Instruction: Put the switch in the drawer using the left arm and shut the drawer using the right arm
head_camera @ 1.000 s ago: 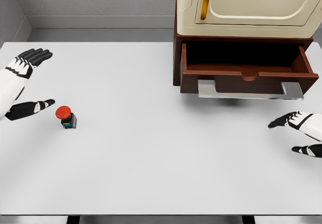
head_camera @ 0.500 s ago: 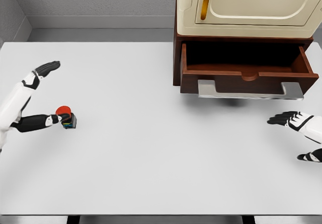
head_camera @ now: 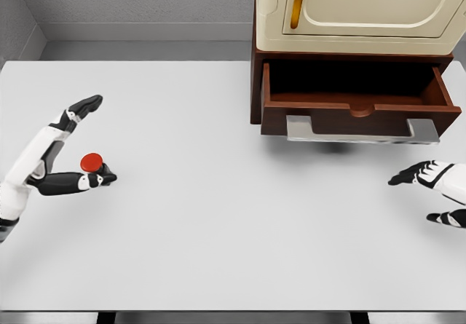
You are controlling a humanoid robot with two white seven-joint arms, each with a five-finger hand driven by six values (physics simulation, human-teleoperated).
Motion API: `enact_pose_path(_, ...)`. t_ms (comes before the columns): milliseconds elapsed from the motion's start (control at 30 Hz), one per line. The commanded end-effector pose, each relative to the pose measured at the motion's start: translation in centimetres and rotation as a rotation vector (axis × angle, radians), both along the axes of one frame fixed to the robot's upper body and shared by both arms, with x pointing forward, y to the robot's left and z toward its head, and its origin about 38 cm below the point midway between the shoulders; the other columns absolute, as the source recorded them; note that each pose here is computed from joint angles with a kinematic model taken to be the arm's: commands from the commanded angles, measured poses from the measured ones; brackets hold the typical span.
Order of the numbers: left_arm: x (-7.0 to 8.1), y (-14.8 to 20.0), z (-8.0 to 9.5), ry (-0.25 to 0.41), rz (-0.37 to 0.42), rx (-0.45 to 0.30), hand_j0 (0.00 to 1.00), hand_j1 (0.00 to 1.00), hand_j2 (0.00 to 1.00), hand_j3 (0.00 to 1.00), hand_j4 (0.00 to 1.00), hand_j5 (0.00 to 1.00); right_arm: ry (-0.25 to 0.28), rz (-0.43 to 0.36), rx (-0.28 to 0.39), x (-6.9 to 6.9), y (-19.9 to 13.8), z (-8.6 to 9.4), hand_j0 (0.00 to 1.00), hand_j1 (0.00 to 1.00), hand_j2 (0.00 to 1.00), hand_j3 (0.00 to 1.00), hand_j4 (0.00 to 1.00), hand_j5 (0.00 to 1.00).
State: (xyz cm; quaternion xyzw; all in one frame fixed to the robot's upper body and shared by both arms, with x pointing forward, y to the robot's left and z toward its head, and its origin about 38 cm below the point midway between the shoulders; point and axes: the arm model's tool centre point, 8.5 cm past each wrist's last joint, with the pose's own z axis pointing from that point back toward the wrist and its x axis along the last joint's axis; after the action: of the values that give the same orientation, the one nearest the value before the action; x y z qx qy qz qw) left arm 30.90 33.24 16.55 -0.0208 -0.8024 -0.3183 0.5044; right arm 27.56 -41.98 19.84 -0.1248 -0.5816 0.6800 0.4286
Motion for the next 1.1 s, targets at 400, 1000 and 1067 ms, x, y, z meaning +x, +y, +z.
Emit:
enact_pose_path(400,0.7,3.4,-2.6,0.191,0.144,0.099,1.00,1.00,1.00,1.00,1.00,1.00,-0.013,0.019,-0.032,0.5,0.0,0.8,0.58,0.58,0.58,0.58,0.58,0.58)
enact_pose_path(1000,1.0,3.3,-6.3,0.289,0.190,0.229,1.00,1.00,1.00,1.00,1.00,1.00,0.009,0.027,-0.048,0.3,0.0,0.6,0.55,0.55,0.55,0.55,0.55,0.55)
enact_pose_path(1067,1.5,2.9,-6.9,0.299,0.201,0.249,1.00,1.00,1.00,1.00,1.00,1.00,0.009,0.027,-0.048,0.4,0.0,0.6,0.55,0.55,0.55,0.55,0.55,0.55)
